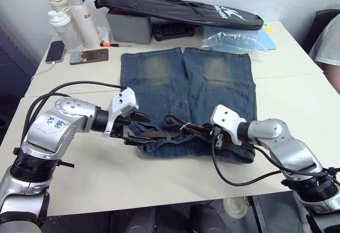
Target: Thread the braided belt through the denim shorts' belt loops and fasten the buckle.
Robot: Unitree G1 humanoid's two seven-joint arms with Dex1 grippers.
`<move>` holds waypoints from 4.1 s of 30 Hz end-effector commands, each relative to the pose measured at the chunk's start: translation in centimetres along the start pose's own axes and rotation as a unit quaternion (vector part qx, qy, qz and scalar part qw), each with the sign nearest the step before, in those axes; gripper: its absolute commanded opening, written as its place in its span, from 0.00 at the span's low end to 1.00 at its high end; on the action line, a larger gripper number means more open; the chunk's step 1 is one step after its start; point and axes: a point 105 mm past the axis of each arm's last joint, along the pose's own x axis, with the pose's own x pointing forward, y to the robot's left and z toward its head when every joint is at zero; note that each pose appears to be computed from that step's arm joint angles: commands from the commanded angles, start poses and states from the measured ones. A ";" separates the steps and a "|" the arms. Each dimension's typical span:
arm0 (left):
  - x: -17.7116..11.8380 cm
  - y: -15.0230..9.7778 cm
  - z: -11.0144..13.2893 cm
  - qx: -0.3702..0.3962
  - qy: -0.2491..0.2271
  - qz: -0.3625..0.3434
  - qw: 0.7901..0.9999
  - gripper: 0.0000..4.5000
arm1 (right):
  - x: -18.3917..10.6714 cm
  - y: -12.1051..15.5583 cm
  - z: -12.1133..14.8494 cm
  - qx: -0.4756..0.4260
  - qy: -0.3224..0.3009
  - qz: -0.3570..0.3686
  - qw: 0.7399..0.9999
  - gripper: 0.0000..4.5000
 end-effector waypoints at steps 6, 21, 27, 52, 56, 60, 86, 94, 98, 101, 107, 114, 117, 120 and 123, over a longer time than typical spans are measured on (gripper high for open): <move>0.7 1.8 1.0 -0.021 -0.019 0.006 1.000 0.62 | -0.8 -0.5 1.6 -0.042 -0.015 -0.022 0.999 0.00; 5.7 1.1 -3.1 0.019 0.089 -0.050 0.995 0.02 | -1.8 -0.7 2.1 -0.035 -0.014 -0.049 0.998 0.00; 6.1 0.7 -3.1 0.005 0.074 -0.062 0.995 0.02 | -2.5 -0.7 2.3 -0.049 -0.008 -0.051 0.997 0.00; 4.7 0.6 -5.9 -0.038 0.070 -0.062 0.995 0.02 | -2.5 -0.5 2.3 -0.051 -0.007 -0.047 0.998 0.00; 4.7 1.0 -7.8 -0.026 0.108 -0.049 0.993 0.02 | -2.9 -0.3 1.9 -0.093 0.001 -0.051 0.994 0.00; 4.6 1.0 -8.7 -0.020 0.121 -0.049 0.991 0.02 | -4.8 -0.5 1.5 -0.153 -0.003 -0.058 0.986 0.00; 1.4 2.9 -11.0 0.044 0.205 -0.043 0.977 0.02 | -11.7 -0.2 -9.7 -0.267 0.106 -0.115 0.951 0.00; 0.9 1.6 -10.3 0.046 0.169 -0.081 0.981 0.02 | -12.0 -0.8 -8.3 -0.221 0.051 -0.135 0.965 0.00; 0.5 1.0 -9.0 0.036 0.125 -0.092 0.987 0.00 | -13.2 -1.2 -7.4 -0.202 0.037 -0.121 0.971 0.51; 0.0 1.0 -7.4 0.021 0.085 -0.090 0.992 0.00 | -14.2 -2.1 -6.3 -0.173 0.019 -0.123 0.977 0.77; -2.0 1.2 -4.0 -0.016 -0.002 -0.085 0.996 0.00 | -15.4 -3.9 -4.0 -0.013 -0.054 -0.140 0.989 0.99; -4.7 0.8 -2.7 -0.047 -0.072 -0.035 0.996 0.00 | -14.2 -4.5 -3.9 0.146 -0.104 -0.171 0.969 0.99; -5.1 0.7 -3.2 -0.049 -0.093 0.003 0.994 0.00 | -13.6 -4.4 -4.0 0.157 -0.112 -0.190 0.963 0.99; -4.4 0.4 -4.6 -0.066 -0.097 0.062 0.991 0.00 | -12.4 -3.9 -5.0 0.191 -0.107 -0.199 0.955 0.99; -3.4 -0.7 -4.2 -0.074 -0.153 0.086 0.982 0.00 | -11.2 -3.0 -5.4 0.214 -0.112 -0.193 0.951 0.99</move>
